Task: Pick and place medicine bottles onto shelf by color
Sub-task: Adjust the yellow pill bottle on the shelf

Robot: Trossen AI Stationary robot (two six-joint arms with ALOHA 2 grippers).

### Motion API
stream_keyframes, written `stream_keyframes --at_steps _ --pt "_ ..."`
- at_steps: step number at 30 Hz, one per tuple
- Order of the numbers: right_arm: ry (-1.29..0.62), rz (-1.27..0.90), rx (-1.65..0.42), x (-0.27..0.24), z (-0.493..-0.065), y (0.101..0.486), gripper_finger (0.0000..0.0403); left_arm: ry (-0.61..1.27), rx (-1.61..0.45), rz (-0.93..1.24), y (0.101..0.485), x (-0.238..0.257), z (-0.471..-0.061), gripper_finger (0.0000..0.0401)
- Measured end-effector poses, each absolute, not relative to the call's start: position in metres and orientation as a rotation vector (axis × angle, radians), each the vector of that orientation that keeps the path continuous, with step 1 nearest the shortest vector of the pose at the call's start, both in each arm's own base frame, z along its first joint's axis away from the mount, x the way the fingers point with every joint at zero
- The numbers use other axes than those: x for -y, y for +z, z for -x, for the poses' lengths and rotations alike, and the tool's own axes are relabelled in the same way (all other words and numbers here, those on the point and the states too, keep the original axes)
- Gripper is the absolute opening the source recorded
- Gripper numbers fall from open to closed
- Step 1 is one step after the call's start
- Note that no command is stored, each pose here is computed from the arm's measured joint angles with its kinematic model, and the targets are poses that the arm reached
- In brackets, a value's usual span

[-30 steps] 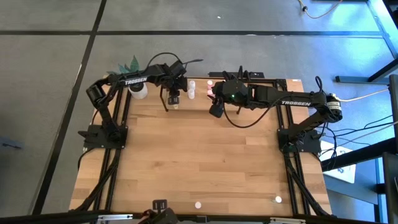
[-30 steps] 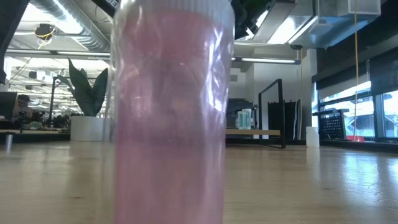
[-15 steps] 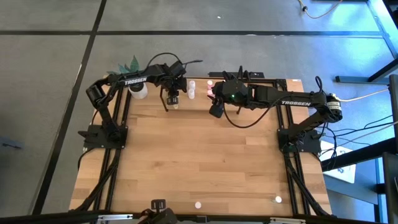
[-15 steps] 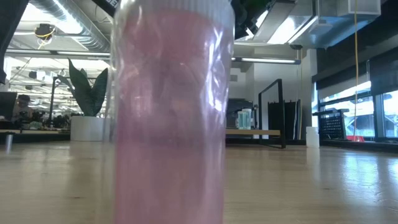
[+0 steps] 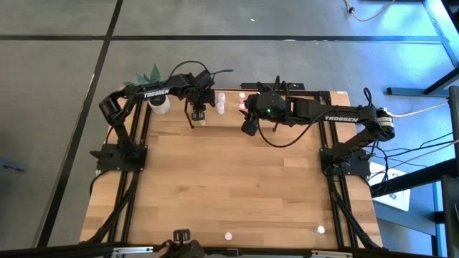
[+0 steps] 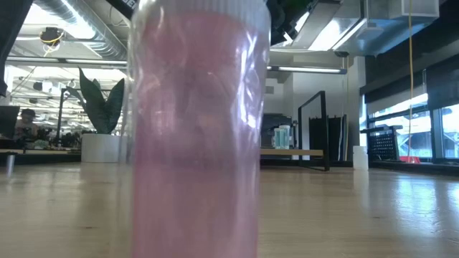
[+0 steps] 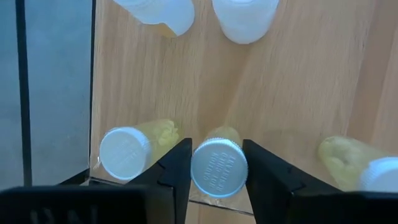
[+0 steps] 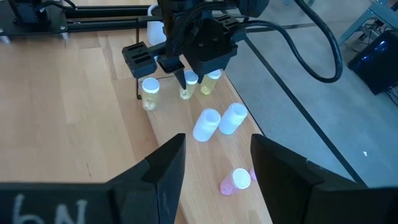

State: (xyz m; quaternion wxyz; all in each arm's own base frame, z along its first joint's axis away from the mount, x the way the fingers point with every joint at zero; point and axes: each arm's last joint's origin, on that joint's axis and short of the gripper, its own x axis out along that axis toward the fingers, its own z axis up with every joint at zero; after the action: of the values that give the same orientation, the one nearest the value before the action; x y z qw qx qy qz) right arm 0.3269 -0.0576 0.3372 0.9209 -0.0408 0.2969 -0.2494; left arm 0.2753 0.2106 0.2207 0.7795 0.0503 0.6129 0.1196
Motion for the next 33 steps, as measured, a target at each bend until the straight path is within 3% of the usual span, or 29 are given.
stream_keyframes --at_steps 33 --pt "-0.512 0.081 -0.609 0.0575 -0.327 0.3372 0.0184 0.295 -1.354 -0.123 0.2181 -0.2116 -0.2745 0.013"
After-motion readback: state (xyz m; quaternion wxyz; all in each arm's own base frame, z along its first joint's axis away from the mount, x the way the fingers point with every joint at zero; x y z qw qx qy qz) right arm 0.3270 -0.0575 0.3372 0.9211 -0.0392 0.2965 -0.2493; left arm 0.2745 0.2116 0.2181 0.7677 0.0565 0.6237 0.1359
